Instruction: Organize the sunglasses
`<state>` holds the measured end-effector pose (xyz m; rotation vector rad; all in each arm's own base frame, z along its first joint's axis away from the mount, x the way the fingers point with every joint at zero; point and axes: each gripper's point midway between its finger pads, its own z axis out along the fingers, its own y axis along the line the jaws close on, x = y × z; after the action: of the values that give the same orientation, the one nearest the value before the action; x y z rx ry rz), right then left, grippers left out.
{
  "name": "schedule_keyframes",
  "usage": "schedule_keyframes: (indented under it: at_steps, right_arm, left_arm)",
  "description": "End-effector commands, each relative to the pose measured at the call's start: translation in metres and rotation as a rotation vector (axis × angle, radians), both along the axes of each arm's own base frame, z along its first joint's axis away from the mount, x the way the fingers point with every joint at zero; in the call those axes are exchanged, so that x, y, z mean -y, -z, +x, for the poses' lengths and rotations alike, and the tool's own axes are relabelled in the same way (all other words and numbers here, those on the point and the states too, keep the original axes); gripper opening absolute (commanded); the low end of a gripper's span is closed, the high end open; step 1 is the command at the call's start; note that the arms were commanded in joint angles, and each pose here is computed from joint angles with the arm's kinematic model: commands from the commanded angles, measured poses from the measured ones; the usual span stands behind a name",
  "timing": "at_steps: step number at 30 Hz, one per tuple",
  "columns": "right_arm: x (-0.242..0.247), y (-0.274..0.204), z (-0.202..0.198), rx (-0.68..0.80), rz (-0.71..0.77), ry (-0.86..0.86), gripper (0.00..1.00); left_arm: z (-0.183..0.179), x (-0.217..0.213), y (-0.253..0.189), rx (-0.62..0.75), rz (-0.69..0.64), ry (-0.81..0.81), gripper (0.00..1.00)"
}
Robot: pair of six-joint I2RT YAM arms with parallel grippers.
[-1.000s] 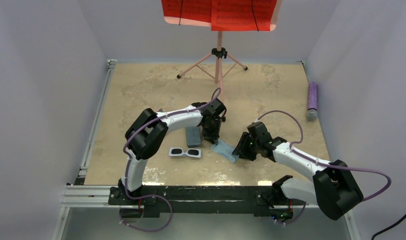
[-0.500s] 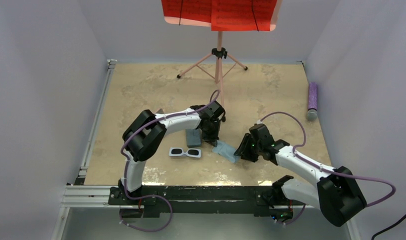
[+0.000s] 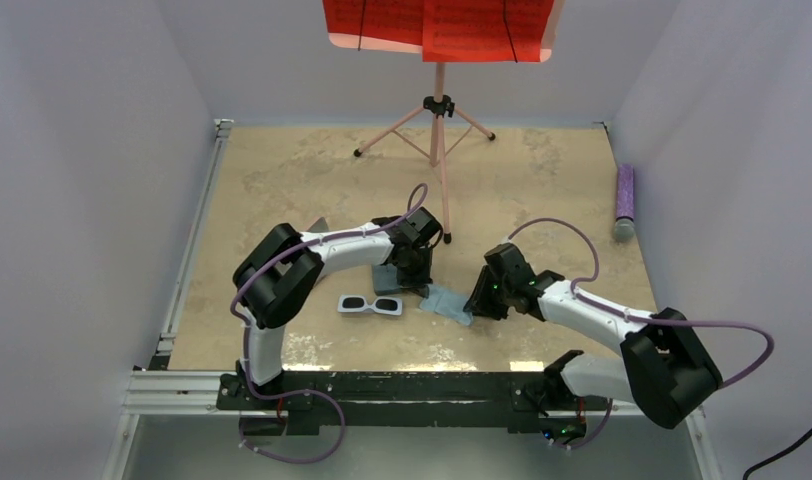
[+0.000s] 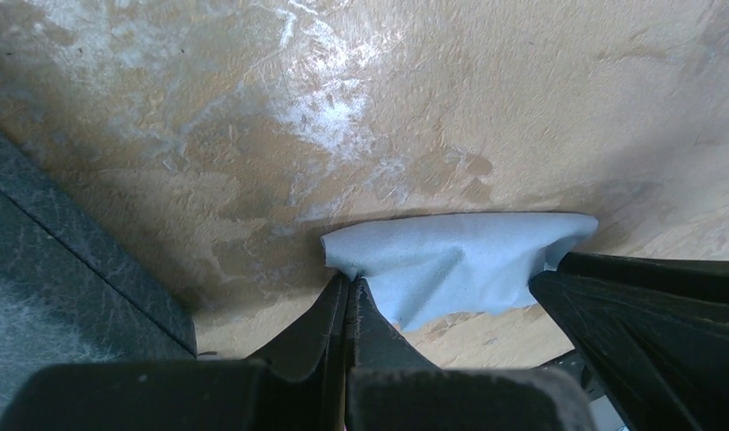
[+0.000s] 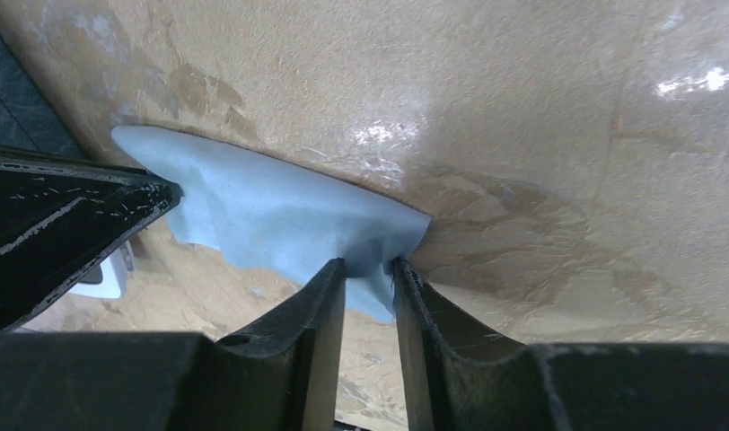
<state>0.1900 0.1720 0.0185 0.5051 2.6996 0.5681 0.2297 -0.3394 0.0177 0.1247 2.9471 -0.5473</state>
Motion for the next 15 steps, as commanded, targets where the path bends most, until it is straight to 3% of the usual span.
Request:
schedule_keyframes:
  at_steps: [1, 10, 13, 15]
  right_arm:
    - [0.009, 0.008, -0.001, -0.017, -0.119, 0.031, 0.29]
    - [0.009, 0.019, 0.004, -0.014, -0.193, 0.032, 0.14]
    - [0.008, 0.021, 0.008, -0.005, -0.221, 0.024, 0.00]
    - [0.007, 0.016, 0.013, 0.028, -0.250, 0.003, 0.00]
  left_arm:
    - [0.004, 0.008, -0.015, 0.030, -0.051, -0.025, 0.00]
    - [0.004, 0.009, -0.017, 0.036, -0.064, -0.028, 0.00]
    - [0.005, 0.010, -0.023, 0.049, -0.075, -0.026, 0.00]
    - [0.007, 0.010, -0.028, 0.062, -0.081, -0.026, 0.00]
